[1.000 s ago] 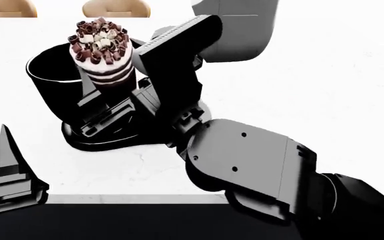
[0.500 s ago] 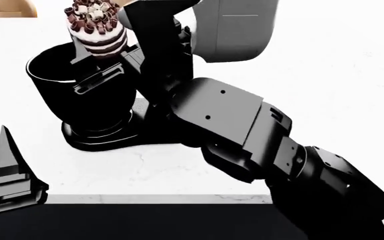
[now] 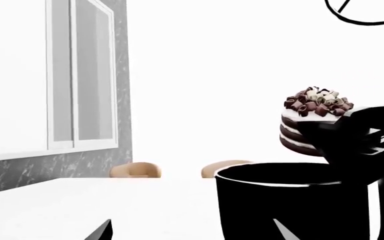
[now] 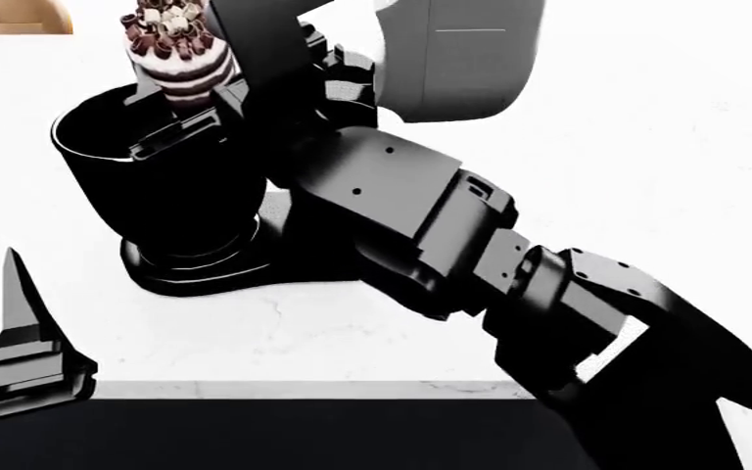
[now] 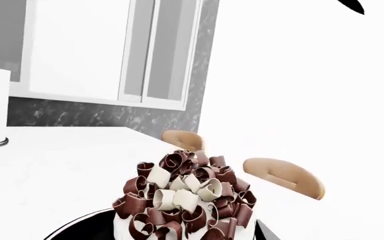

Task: Place the cake in the stand mixer bowl.

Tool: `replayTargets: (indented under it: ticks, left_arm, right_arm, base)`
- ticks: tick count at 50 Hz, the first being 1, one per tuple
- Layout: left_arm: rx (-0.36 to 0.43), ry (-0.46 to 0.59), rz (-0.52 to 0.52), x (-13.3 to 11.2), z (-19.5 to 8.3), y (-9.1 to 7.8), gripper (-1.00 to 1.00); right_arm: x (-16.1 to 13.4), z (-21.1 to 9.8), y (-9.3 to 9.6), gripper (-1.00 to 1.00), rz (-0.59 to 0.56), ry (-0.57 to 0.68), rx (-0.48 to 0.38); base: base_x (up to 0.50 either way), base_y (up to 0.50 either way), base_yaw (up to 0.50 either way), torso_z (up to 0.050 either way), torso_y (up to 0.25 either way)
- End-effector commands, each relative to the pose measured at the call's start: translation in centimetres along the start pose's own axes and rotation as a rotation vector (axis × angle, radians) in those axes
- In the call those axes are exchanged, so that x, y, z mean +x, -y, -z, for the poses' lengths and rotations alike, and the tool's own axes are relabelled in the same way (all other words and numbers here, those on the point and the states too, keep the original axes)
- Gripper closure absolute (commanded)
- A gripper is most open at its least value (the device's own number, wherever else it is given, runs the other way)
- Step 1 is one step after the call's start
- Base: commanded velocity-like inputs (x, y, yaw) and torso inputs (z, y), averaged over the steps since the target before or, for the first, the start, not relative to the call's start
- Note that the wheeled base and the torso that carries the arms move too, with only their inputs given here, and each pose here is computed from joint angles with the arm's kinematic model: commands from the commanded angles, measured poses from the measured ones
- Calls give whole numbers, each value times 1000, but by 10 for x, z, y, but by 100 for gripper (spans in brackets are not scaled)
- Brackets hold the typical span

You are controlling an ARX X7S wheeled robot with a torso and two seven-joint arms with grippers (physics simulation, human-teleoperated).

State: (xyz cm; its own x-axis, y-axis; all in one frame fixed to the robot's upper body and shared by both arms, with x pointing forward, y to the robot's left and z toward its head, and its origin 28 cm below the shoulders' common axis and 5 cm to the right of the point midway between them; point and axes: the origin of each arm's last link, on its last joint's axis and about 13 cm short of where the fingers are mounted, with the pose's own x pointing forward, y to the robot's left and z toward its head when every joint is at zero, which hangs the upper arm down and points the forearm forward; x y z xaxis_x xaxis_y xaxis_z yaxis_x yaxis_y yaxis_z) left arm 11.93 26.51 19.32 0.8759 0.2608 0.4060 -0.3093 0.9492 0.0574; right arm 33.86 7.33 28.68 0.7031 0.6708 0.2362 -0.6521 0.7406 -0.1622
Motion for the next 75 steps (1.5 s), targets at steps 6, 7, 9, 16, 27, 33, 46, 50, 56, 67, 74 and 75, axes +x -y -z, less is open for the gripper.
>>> replayTargets:
  ticks: [6, 7, 9, 16, 27, 33, 46, 50, 56, 67, 74, 75]
  left_arm:
    - [1, -3, 7, 0, 1, 1, -100]
    - [1, -4, 6, 0, 1, 1, -100]
    - [-1, -3, 4, 1, 0, 1, -100]
    - [-3, -2, 3, 0, 1, 0, -100]
    - [-7, 0, 9, 0, -1, 1, -100]
    - [-10, 0, 6, 0, -1, 1, -100]
    - [-8, -2, 4, 0, 0, 0, -100]
    - [-9, -3, 6, 0, 0, 1, -100]
    - [-10, -4, 5, 0, 0, 1, -100]
    - [-10, -2, 6, 1, 0, 1, -100]
    - [-8, -4, 12, 0, 0, 2, -100]
    - [-7, -4, 14, 0, 0, 2, -100]
  right_arm:
    - [11, -1, -1, 100, 24, 25, -42]
    - [12, -2, 0, 100, 24, 24, -42]
    - [13, -3, 1, 100, 25, 23, -42]
    - [13, -3, -1, 100, 26, 23, -43]
    - [14, -2, 2, 100, 36, 15, -38]
    - [14, 0, 4, 100, 40, 12, -23]
    - [13, 6, 6, 100, 12, -37, -8]
    - [12, 4, 2, -100, -4, -39, -16]
    - [12, 4, 3, -100, -3, -43, -4]
    - [-1, 3, -19, -100, -100, 0, -22]
    - [-17, 0, -29, -100, -137, 41, -20]
    - [-19, 1, -31, -100, -141, 43, -19]
  base:
    - [0, 0, 0, 0, 0]
    - [0, 0, 0, 0, 0]
    - [0, 0, 0, 0, 0]
    - [0, 0, 0, 1, 0]
    - [0, 0, 0, 0, 1]
    - [0, 0, 0, 0, 0]
    - [1, 0, 0, 0, 0]
    - [0, 0, 0, 0, 0]
    - [0, 0, 0, 0, 0]
    - [0, 0, 0, 0, 0]
    - [0, 0, 0, 0, 0]
    - [0, 0, 0, 0, 0]
